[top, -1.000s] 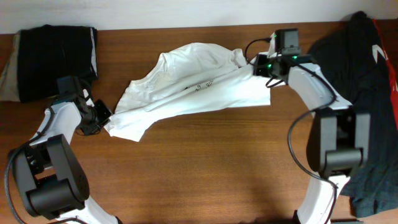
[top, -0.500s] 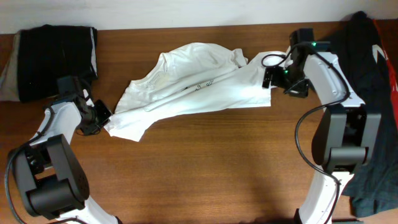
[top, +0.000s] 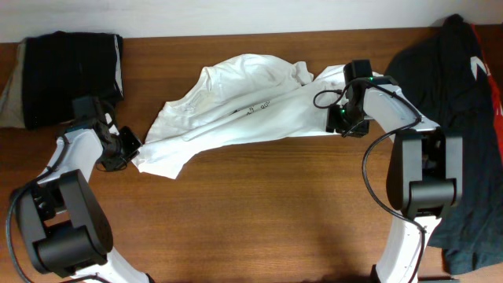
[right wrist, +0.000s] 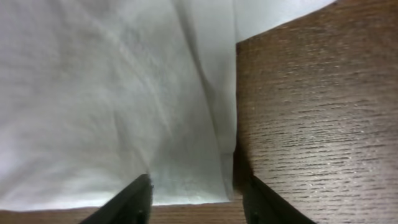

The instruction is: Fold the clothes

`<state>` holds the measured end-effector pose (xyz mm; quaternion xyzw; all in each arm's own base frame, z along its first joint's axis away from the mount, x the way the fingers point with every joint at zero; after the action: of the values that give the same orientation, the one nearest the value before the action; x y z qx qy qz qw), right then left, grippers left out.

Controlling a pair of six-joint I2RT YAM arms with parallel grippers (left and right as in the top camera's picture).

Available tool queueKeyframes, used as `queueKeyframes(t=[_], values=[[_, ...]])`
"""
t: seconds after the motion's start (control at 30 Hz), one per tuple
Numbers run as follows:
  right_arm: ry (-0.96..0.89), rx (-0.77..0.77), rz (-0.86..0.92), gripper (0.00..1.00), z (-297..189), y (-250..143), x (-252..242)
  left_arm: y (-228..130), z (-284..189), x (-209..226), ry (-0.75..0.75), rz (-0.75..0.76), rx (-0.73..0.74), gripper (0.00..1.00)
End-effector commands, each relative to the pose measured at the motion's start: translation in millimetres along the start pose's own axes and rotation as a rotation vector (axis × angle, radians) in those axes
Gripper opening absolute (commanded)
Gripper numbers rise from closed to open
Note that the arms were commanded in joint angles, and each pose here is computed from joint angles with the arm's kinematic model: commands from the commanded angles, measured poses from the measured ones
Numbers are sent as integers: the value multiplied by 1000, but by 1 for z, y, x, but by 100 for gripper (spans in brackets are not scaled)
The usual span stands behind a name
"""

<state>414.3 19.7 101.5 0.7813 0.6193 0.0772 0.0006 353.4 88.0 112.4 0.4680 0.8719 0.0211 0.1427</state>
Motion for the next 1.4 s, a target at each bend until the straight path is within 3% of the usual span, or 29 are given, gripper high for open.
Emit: queueKeyframes(t=[0.0,0.07,0.13,0.17,0.37,0.43,0.6,0.97,1.13,1.27,1.37], values=[[-21,24,37,9,11,-4,-3,3,1,0,7,-6,-5,12],[-20,23,40,4,11,-3,-3,3,1,0,6,-6,-5,12],[-20,20,61,4,3,-3,-2,3,0,0,5,-7,1,1],[-17,10,67,4,-8,-3,-1,1,0,-1,-10,-9,17,1],[39,-172,51,4,-119,-16,5,-1,-45,-14,-106,54,-42,1],[70,-273,42,4,-178,-40,4,-4,-90,-21,-143,80,-159,1],[129,-462,24,4,-268,-95,-2,-28,-201,-33,-241,150,-474,1],[214,-867,3,4,-433,-225,-25,-159,-467,-33,-374,280,-1091,1],[232,-1098,15,4,-490,-273,-37,-221,-546,-18,-364,251,-1355,1],[189,-1180,59,4,-503,-274,-42,-209,-551,-23,-366,252,-1362,1],[158,-1094,60,4,-491,-235,-32,-153,-525,-37,-320,233,-1218,1]])
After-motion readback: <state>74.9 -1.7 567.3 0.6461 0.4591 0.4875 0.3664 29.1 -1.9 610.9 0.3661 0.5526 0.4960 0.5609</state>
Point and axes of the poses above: each gripper's point midway between its finger pads, its own z axis out along the fingers, its own x axis along the line the jaws close on, y = z × x, the point moved 10 cm from there along -z, back along the fingers, and after that the axes turned 2 degrees about z, right-handed, at the moved point
